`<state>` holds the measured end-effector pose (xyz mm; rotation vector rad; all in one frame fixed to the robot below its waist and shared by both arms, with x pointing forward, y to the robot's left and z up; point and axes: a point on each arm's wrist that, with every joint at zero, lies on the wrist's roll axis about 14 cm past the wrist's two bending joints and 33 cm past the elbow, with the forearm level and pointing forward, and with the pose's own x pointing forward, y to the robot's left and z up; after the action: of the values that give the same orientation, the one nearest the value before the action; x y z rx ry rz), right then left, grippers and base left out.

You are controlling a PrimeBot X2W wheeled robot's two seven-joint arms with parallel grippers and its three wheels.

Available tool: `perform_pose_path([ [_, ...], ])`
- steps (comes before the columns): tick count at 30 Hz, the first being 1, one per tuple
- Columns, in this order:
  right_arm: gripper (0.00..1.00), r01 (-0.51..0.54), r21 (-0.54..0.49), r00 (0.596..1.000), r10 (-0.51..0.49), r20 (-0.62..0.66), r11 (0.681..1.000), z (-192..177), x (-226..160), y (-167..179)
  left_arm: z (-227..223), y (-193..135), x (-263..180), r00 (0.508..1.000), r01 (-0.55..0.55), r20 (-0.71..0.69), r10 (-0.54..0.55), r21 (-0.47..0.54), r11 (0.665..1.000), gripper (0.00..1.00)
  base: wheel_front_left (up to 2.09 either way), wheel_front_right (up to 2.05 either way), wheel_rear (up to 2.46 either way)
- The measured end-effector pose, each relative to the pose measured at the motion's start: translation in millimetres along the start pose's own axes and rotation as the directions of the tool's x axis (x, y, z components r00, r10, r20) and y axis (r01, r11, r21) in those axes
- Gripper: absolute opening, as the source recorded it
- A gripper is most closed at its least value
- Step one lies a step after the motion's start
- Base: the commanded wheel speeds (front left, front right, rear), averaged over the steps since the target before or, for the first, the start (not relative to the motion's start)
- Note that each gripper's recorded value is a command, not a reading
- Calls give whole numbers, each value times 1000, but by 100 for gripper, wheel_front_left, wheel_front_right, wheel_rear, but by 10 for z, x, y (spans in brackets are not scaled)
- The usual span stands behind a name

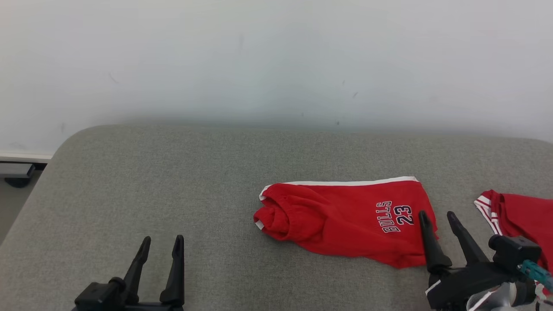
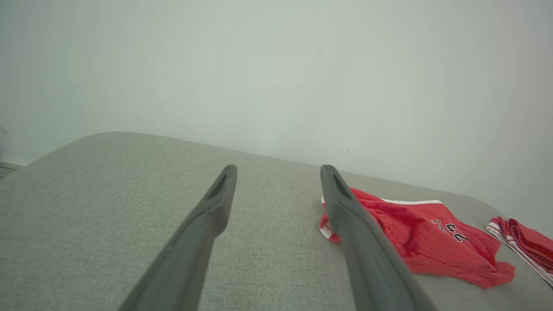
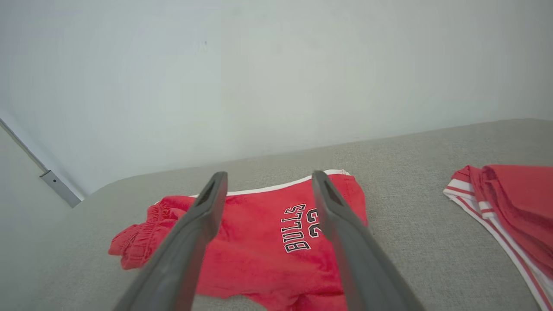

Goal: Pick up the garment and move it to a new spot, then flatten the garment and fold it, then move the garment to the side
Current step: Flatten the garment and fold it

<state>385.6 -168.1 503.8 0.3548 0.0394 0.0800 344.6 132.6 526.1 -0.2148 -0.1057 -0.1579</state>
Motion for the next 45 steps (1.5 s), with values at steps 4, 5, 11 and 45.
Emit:
perform_pose_path([
  [4, 100, -33, -3, 998, 33, 57, 999, 135, -147, 99, -18, 55, 10, 1000, -23, -6, 23, 6, 1000, 100, 0, 0, 0],
  [5, 100, -39, -4, 997, 39, 66, 999, 150, -176, 118, -30, 69, 10, 1000, -28, -10, 28, 7, 1000, 100, 0, 0, 0],
  [11, 100, -40, -4, 995, 40, 93, 999, 153, -303, 125, -74, 123, 10, 999, -36, -29, 37, 27, 999, 100, 0, 0, 0],
  [45, 100, 15, -23, 1000, -15, 3, 1000, -180, -330, -60, -187, 339, -138, 988, -43, -145, 58, 105, 993, 100, 0, 0, 0],
])
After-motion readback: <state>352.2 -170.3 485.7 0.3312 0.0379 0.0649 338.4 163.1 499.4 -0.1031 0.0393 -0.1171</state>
